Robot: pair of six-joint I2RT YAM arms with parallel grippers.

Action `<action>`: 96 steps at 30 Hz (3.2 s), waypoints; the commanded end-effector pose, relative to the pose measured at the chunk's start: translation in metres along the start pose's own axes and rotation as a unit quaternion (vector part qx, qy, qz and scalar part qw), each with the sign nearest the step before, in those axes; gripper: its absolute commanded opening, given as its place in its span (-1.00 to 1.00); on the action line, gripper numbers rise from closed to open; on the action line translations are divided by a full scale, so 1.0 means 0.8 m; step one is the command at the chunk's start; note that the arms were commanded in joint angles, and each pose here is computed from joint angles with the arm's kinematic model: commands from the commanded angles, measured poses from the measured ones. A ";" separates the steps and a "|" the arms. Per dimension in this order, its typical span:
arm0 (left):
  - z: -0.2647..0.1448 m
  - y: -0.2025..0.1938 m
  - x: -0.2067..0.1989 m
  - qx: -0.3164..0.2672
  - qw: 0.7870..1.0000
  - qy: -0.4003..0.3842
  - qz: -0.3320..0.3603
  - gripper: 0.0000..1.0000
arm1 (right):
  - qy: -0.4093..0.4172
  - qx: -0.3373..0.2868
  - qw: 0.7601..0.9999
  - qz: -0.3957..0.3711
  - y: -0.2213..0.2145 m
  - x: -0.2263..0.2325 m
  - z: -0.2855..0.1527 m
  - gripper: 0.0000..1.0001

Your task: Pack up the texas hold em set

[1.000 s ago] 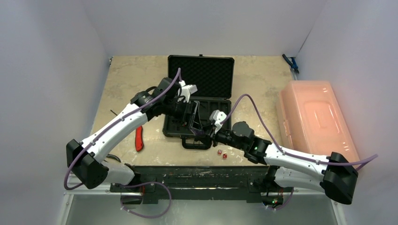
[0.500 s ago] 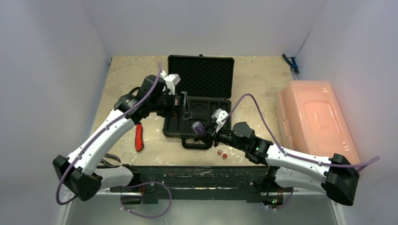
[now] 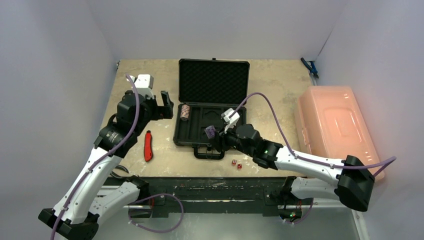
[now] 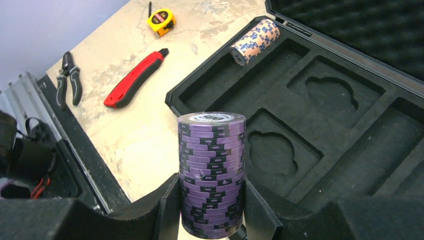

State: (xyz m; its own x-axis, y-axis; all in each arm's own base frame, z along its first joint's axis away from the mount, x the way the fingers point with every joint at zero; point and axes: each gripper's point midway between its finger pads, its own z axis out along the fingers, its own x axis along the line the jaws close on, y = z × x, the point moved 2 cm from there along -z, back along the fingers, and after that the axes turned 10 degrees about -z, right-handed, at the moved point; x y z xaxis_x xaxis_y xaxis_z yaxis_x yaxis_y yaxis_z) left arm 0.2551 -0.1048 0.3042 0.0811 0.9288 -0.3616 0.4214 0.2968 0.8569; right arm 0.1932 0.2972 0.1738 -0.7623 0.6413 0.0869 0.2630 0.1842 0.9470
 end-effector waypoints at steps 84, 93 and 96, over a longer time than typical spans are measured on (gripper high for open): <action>-0.027 0.017 0.067 -0.109 0.986 0.101 0.073 0.99 | -0.153 0.137 0.907 0.368 0.031 0.019 0.241 -0.91; -0.026 0.016 0.066 -0.107 0.987 0.099 0.074 0.98 | -0.131 0.158 0.903 0.377 0.025 0.023 0.250 -0.31; -0.026 0.016 0.066 -0.107 0.987 0.099 0.074 0.98 | -0.129 0.163 0.902 0.378 0.023 0.025 0.249 -0.16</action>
State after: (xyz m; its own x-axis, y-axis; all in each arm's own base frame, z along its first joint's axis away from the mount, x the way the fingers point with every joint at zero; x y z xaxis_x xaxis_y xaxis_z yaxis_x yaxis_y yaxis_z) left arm 0.2450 -0.0474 0.2860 -0.0739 0.9855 -0.1527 0.2590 0.1668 0.9514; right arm 0.2917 0.4460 0.0956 -0.1206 0.8721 0.4741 0.8620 -0.1449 0.4858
